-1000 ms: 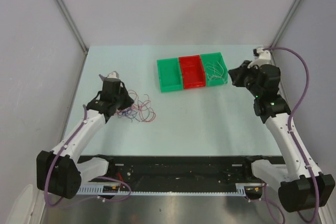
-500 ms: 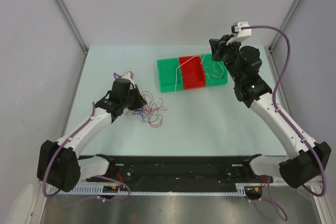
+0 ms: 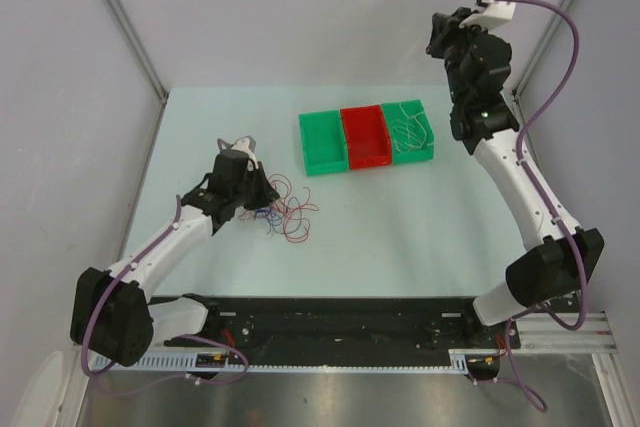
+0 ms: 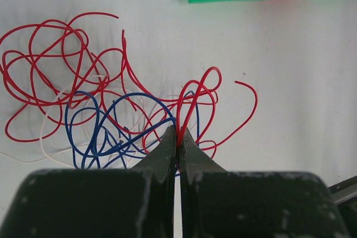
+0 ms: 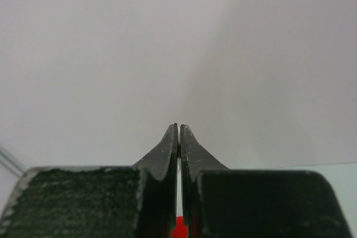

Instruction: Untangle the cables

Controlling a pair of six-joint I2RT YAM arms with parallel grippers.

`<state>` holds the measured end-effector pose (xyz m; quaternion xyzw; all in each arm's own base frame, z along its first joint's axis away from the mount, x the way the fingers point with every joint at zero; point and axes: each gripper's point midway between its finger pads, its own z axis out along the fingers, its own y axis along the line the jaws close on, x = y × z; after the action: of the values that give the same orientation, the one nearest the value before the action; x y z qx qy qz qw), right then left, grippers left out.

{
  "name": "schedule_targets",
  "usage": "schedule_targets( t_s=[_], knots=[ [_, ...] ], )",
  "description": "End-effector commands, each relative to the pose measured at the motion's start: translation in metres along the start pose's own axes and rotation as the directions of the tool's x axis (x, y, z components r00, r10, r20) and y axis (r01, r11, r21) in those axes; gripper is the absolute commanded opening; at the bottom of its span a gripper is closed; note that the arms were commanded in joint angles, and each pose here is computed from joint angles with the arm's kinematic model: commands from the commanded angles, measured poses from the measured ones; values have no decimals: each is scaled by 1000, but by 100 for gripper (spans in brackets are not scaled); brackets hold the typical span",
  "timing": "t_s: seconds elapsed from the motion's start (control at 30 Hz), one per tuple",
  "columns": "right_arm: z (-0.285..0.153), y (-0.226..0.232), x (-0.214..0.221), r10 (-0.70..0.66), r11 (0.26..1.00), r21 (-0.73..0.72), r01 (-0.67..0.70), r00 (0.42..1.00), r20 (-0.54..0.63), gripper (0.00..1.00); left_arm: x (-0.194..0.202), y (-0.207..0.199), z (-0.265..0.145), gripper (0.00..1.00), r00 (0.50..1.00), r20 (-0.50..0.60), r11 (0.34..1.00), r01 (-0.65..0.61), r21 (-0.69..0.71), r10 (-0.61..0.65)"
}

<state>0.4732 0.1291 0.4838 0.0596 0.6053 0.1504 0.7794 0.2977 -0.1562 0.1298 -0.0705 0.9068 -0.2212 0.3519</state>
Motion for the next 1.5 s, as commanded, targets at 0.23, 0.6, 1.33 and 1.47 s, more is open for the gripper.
schedule_targets(
  t_s=[0.23,0.6,1.33,1.47],
  knots=[
    [35,-13,9,60,998,-4,-60,998,-23,0,-10,-4,-3,0,999,43,1000,-29,11,28],
    [38,-72,44,49,978,205,-34,996,-68,0,-8,-2,-1,1,999,39,1000,-31,1,31],
    [15,-99,197,-120,943,237,233,903,-412,0,-3,2,3,0,999,20,1000,-29,-9,29],
    [3,-101,237,-87,944,236,230,865,-494,0,2,3,6,0,1000,-1,1000,-27,-7,27]
  ],
)
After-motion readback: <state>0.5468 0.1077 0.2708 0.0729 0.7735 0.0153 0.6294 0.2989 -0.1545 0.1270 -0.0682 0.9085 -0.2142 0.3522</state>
